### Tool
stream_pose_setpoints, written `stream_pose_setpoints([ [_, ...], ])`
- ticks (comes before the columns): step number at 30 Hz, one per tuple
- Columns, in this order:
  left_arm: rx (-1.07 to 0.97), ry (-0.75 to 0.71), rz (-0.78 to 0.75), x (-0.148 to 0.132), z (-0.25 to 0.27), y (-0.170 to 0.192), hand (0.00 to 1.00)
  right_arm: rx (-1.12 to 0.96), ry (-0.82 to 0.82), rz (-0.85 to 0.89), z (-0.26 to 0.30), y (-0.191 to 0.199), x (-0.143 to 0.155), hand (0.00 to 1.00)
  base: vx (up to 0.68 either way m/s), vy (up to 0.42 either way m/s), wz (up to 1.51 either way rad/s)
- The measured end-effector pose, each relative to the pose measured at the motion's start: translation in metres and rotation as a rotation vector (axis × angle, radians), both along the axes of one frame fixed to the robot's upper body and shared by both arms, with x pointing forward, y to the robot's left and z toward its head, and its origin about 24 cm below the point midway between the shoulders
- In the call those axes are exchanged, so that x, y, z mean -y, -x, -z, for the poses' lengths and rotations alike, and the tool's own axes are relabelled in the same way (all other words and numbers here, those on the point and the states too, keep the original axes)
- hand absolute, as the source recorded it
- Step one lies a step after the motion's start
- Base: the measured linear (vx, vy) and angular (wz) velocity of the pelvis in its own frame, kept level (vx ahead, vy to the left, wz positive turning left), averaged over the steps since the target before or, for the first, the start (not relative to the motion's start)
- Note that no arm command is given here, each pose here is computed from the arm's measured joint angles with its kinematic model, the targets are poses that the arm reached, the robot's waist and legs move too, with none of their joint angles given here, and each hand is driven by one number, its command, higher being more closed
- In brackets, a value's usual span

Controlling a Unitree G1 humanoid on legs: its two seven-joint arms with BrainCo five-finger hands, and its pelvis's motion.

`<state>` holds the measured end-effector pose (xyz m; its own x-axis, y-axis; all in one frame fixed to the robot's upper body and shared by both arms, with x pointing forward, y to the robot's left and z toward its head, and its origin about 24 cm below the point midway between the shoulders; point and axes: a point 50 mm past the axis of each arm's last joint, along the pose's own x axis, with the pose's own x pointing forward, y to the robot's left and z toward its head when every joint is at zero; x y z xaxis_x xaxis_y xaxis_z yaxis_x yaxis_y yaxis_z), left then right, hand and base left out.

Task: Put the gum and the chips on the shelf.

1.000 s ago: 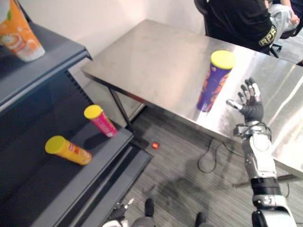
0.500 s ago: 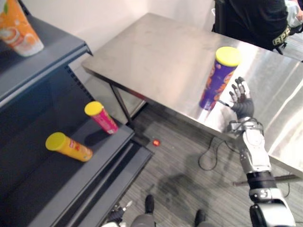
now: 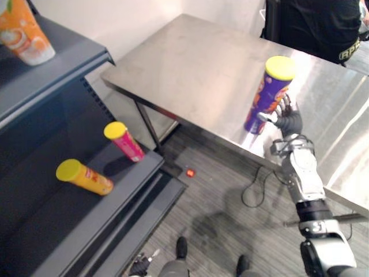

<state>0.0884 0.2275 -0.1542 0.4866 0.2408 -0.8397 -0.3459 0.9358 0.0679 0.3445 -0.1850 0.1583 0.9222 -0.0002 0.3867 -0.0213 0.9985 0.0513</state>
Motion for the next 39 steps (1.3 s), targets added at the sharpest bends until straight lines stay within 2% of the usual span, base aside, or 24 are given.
stream_pose_setpoints([
  [10,0.002,0.002,-0.007,0.000,0.000,0.000,0.00,0.023,-0.011,0.011,-0.015,-0.011,-0.004,0.00,0.00,0.000,-0.01],
  [11,0.003,0.001,-0.007,0.000,0.000,0.000,0.00,0.024,-0.012,0.012,-0.017,-0.012,-0.004,1.00,0.00,0.000,0.00],
  [23,-0.004,-0.002,-0.013,0.000,0.000,0.001,0.00,0.047,0.011,-0.023,-0.037,-0.021,-0.018,1.00,-0.03,-0.006,-0.01],
  [34,-0.004,-0.003,-0.013,-0.001,0.000,0.001,0.00,0.034,0.031,-0.055,-0.035,-0.021,-0.025,1.00,-0.02,-0.003,-0.02],
  [39,-0.013,0.000,-0.024,-0.001,0.000,0.004,0.00,0.113,0.026,-0.074,-0.042,-0.004,-0.025,1.00,0.00,-0.010,-0.14],
])
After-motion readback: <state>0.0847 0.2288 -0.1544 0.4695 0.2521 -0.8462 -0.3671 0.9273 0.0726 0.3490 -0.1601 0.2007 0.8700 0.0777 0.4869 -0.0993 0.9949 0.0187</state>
